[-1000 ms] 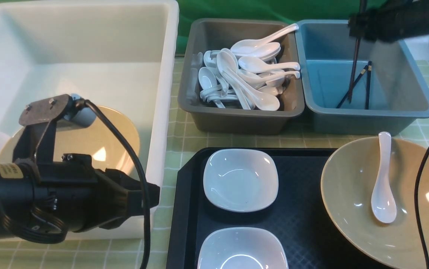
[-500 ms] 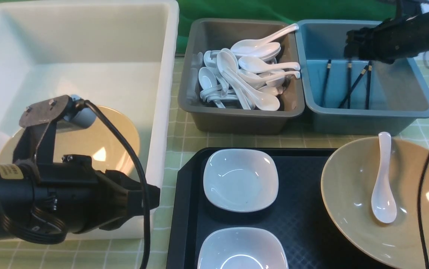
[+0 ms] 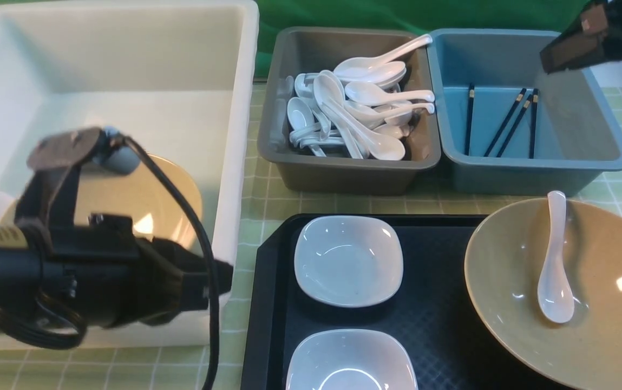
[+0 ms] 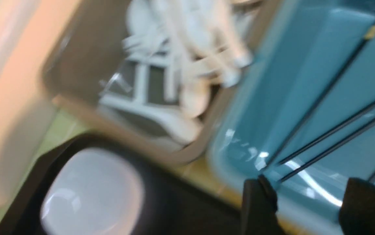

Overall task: On green table put chopsticks spoon bowls plates into blue grey white boxes.
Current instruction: 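Reach down and grasp the white spoon resting in the bowl with the right gripper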

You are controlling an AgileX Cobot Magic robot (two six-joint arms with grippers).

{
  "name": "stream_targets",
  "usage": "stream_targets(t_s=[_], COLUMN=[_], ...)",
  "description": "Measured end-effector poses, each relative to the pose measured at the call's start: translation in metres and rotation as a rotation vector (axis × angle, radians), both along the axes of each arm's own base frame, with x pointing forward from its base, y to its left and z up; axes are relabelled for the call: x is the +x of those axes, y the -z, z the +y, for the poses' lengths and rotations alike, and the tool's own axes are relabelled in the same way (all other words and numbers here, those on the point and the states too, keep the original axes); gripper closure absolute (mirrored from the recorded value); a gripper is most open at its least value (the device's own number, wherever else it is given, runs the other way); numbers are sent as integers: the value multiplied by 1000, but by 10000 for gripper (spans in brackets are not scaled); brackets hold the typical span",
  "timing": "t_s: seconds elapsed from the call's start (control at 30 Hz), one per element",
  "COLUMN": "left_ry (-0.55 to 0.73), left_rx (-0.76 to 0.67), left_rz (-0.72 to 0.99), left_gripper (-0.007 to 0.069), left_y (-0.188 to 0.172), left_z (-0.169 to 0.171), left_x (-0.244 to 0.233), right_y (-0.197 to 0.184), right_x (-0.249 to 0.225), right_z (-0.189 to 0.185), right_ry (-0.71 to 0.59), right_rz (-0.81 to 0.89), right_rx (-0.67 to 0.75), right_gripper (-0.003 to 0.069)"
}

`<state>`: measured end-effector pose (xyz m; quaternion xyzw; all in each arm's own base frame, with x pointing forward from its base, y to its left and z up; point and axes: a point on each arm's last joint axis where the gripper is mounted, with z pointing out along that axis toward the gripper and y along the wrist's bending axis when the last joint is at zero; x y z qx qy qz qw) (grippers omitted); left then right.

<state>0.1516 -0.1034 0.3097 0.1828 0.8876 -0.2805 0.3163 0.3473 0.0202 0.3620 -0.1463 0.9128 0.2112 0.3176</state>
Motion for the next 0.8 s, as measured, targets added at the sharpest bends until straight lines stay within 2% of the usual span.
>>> stream_targets(t_s=[0.07,0.13,0.23,0.33,0.53,0.8], left_ry=[45,87,104,123,125,135], left_rx=[30,83,122,175,188,195], left_rz=[-63,-146,-185,-235,-316,-343], left_gripper=[627,627,627,627,627,627], left_y=[-18,-43,-56,-74,-87,-91], left_z=[0,2,4,10,18,23], left_x=[1,2,1,-4,-19,-30], right_y=[4,24,40,76,117,150], right_x=[-24,-60,-74,-87,-83,-59], right_z=[8,12,9,5,3,-3], right_ry=[-2,26,61,116,107,162], right_rz=[4,14,18,69,170,183], right_rx=[-13,-46,-69,-94,-124,-158], right_gripper=[307,307,307,307,307,307])
